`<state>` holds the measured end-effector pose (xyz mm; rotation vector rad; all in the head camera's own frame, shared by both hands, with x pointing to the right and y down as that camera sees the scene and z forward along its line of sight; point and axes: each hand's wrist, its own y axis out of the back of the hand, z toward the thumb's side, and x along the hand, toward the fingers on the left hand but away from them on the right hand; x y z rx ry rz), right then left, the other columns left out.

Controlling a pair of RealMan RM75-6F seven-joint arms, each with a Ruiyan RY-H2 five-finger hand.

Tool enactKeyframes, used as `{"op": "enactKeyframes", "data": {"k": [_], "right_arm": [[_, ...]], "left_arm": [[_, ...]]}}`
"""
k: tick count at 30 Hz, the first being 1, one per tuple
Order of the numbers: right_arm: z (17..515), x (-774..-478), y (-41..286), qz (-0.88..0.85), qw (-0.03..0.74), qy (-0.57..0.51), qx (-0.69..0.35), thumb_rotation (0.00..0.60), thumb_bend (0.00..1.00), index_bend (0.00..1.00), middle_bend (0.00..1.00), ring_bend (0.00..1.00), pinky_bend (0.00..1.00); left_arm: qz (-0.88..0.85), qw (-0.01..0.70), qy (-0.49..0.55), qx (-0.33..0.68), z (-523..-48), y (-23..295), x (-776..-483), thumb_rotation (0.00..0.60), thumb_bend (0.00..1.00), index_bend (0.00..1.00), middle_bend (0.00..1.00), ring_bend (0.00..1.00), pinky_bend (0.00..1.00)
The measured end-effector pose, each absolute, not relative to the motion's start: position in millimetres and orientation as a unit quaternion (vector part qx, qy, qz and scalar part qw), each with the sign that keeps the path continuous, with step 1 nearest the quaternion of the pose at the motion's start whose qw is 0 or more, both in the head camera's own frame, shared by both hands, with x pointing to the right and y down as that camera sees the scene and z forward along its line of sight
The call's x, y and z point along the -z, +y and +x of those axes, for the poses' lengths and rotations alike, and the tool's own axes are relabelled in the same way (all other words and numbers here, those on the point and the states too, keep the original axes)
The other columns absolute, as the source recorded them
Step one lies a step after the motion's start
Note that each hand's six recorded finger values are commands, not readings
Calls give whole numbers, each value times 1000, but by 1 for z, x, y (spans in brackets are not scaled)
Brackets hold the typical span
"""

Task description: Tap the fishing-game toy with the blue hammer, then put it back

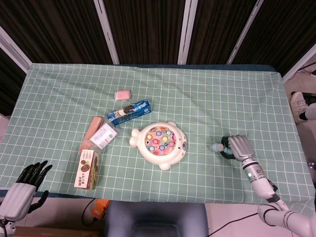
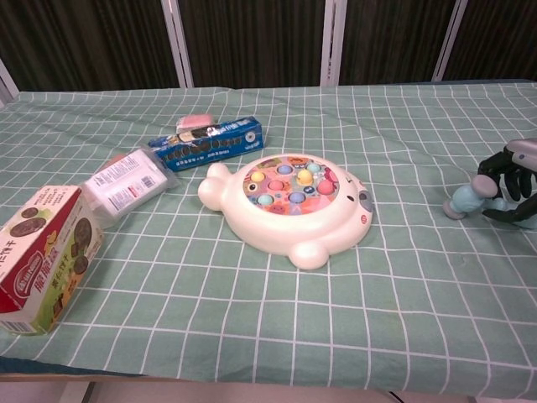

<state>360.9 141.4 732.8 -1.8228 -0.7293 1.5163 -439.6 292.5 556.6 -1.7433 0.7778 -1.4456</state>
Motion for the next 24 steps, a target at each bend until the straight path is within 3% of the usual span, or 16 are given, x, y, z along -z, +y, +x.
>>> {"op": "enactKeyframes", "data": {"k": [13, 24], "right_arm": [[368, -733, 141, -691, 315, -282, -587, 600, 414, 710, 596, 596, 613], [372, -733, 140, -689, 308, -288, -589, 600, 412, 690, 579, 590, 603]], "left_arm": [[-677, 365, 303, 563, -440, 293, -556, 600, 436, 0, 39, 25, 101], [-677, 365, 303, 563, -440, 293, -556, 600, 434, 0, 40, 25, 101]]}}
